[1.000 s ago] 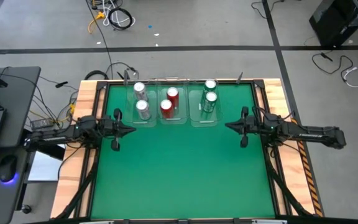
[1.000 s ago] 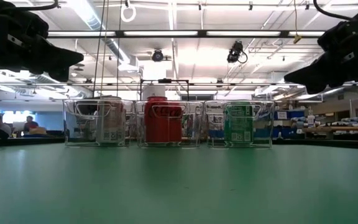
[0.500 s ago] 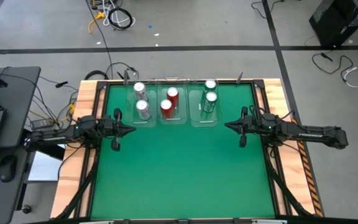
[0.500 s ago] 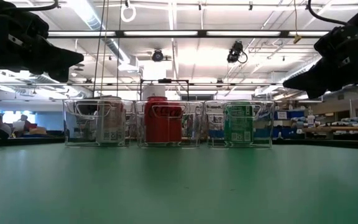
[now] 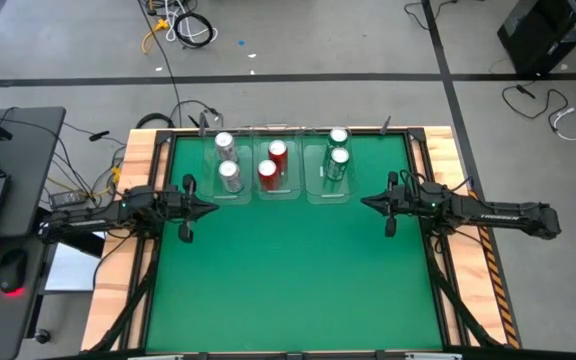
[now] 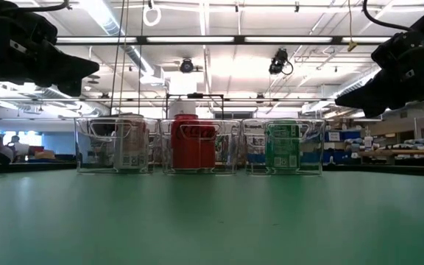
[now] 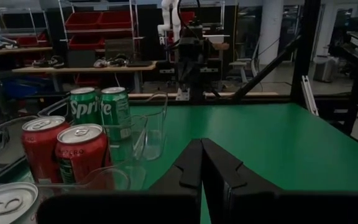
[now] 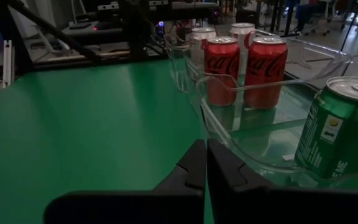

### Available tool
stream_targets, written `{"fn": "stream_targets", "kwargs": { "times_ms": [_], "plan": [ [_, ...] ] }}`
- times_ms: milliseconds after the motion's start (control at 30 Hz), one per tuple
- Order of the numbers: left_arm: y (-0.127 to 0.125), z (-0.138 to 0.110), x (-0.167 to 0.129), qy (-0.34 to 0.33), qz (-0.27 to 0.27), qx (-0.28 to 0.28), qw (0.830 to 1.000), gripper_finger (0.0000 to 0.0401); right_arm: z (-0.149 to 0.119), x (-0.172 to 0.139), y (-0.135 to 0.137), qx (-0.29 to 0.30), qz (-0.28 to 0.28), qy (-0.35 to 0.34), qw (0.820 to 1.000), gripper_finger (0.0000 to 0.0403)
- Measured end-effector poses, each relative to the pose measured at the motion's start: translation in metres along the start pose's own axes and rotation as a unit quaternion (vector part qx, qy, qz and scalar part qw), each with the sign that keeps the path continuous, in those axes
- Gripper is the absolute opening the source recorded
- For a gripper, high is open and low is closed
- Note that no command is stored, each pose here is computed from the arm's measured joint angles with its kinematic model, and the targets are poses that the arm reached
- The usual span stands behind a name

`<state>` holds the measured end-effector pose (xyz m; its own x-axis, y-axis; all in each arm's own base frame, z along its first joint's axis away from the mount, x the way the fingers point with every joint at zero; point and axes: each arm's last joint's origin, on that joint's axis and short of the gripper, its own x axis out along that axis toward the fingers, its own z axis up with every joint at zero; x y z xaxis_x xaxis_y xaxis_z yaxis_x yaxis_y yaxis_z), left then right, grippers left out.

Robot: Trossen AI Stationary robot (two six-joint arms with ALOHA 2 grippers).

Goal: Sort soda cans
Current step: Return to Home Position

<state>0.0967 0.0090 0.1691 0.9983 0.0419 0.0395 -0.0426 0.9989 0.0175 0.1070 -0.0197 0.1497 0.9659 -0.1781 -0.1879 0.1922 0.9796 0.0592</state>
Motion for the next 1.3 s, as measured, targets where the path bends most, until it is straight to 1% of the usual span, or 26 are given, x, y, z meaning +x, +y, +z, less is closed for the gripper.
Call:
{"fn": "stream_targets", "kwargs": {
  "times_ms": [633, 967, 1300],
  "plan": [
    [0.0000, 0.0000, 0.0000, 0.000, 0.000, 0.000, 1.000, 0.0010, 0.0000, 0.0000, 0.0000, 0.000, 0.000, 0.000, 1.000, 0.0000],
    [0.0000, -0.0001, 0.0000, 0.000, 0.000, 0.000, 1.000, 0.0010, 0.0000, 0.0000, 0.0000, 0.000, 0.000, 0.000, 1.000, 0.0006],
    [0.0000, -0.0002, 0.0000, 0.000, 0.000, 0.000, 1.000, 0.0010, 0.0000, 0.0000, 0.0000, 0.000, 0.000, 0.000, 1.000, 0.0000]
  ]
}}
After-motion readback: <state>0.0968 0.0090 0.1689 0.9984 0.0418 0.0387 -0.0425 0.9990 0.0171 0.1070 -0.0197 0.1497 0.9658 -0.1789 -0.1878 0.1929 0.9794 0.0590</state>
